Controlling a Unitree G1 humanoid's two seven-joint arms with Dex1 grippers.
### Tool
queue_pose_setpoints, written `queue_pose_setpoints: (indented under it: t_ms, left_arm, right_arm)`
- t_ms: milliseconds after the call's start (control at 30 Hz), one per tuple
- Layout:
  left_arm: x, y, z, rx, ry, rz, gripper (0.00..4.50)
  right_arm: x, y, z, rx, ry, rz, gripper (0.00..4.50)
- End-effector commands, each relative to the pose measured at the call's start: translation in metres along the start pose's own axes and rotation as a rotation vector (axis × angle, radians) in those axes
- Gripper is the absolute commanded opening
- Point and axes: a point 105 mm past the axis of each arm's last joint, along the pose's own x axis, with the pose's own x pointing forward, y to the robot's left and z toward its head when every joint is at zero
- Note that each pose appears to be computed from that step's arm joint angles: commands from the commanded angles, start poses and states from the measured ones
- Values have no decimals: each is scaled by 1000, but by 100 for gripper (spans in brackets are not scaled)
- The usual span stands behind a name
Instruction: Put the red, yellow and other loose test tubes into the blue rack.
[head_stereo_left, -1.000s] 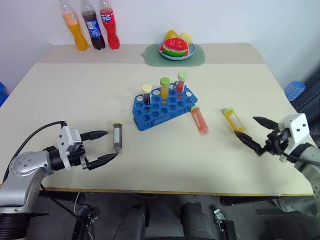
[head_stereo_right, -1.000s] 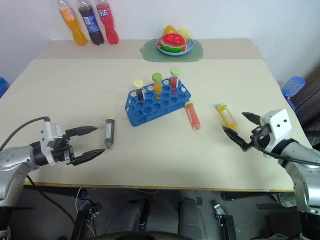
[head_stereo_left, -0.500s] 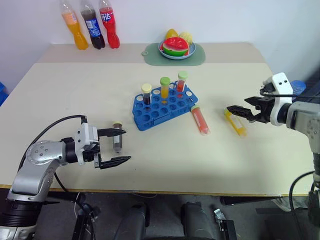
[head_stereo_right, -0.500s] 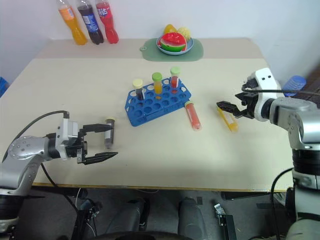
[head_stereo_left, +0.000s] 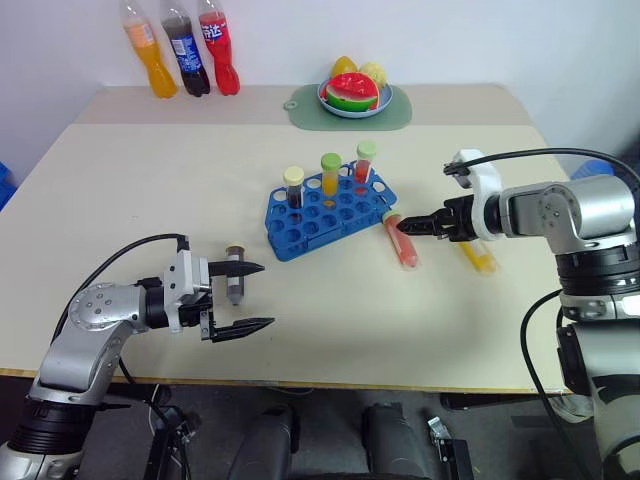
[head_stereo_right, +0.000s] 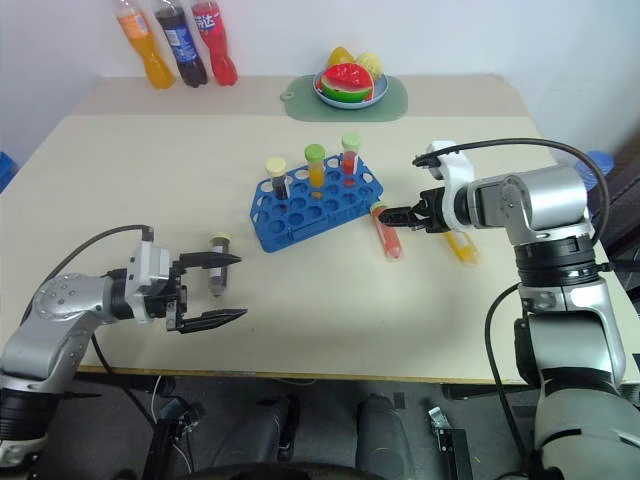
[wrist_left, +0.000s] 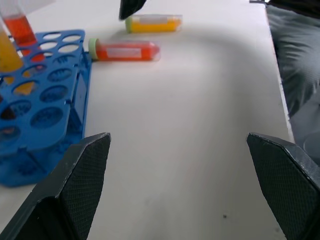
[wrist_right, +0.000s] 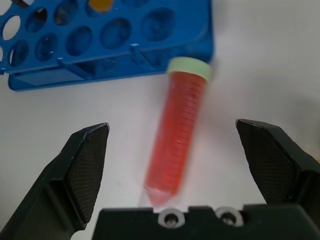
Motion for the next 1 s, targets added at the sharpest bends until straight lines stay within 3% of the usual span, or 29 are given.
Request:
queue_pose_setpoints:
  t_ms: [33, 500, 600, 767, 800, 1000]
  left_arm:
    - [4, -4, 11, 20, -30, 9, 450]
    - [-3, -14, 19, 8, -21, 84, 450]
    - [-5, -15, 19, 2, -18, 95, 450]
    - [-7, -16, 19, -8, -12, 103, 450]
    - [-7, -16, 19, -9, -12, 105, 450]
    - [-8, -15, 13, -25, -15, 123, 450]
  right_arm:
    - [4, 9, 14, -32, -34, 14, 446]
    - [51, 10, 6, -152, 8, -20, 446]
    - [59, 7, 1, -230, 20, -40, 356]
    - [65, 4, -14, -437, 41, -62, 111]
    - [64, 3, -16, -481, 36, -62, 80]
    - [44, -3, -10, -535, -77, -49, 78]
